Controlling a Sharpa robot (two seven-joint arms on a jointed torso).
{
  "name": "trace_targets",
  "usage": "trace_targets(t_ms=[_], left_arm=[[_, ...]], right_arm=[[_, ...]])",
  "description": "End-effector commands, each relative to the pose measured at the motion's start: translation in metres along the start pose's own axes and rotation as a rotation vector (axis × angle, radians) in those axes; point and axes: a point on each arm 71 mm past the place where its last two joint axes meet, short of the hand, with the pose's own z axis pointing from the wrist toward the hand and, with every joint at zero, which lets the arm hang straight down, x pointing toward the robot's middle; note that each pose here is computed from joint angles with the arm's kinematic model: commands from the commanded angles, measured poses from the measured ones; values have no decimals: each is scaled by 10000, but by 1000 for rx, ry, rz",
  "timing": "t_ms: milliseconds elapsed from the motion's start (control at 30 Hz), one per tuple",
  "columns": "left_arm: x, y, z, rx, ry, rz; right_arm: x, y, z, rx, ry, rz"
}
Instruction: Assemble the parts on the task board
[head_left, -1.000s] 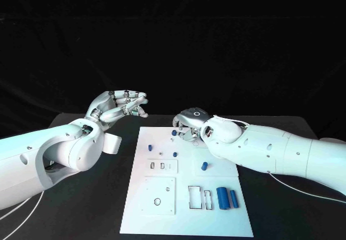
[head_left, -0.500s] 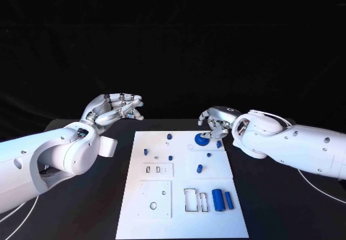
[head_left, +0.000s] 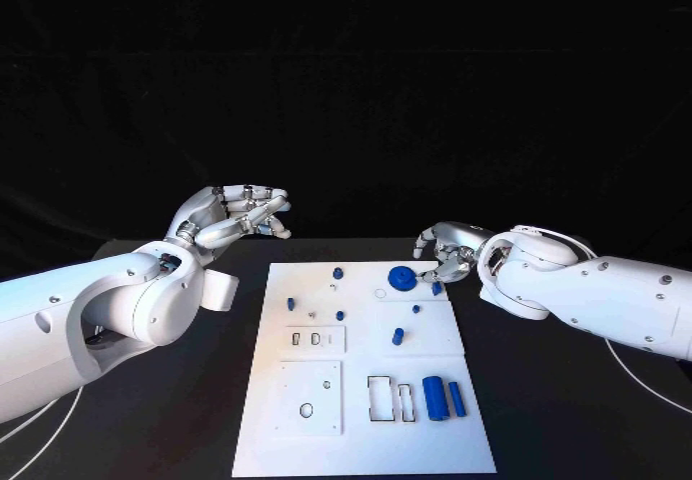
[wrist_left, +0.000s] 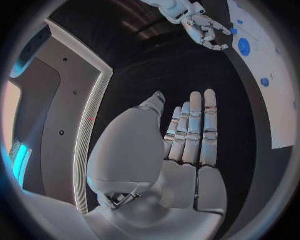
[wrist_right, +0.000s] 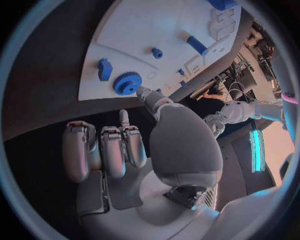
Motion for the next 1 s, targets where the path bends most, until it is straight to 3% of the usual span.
trace_targets(t_ms=[33,500,1000], left_arm=[[19,-9,3,5,16,-12],[19,-13,-5,5,17,-13],[11,-17,-14,5,15,-12]], right_arm=[[45,13,35,2,7,6],[180,66,188,17,-4,-2],[219,86,231,26,15,-9]])
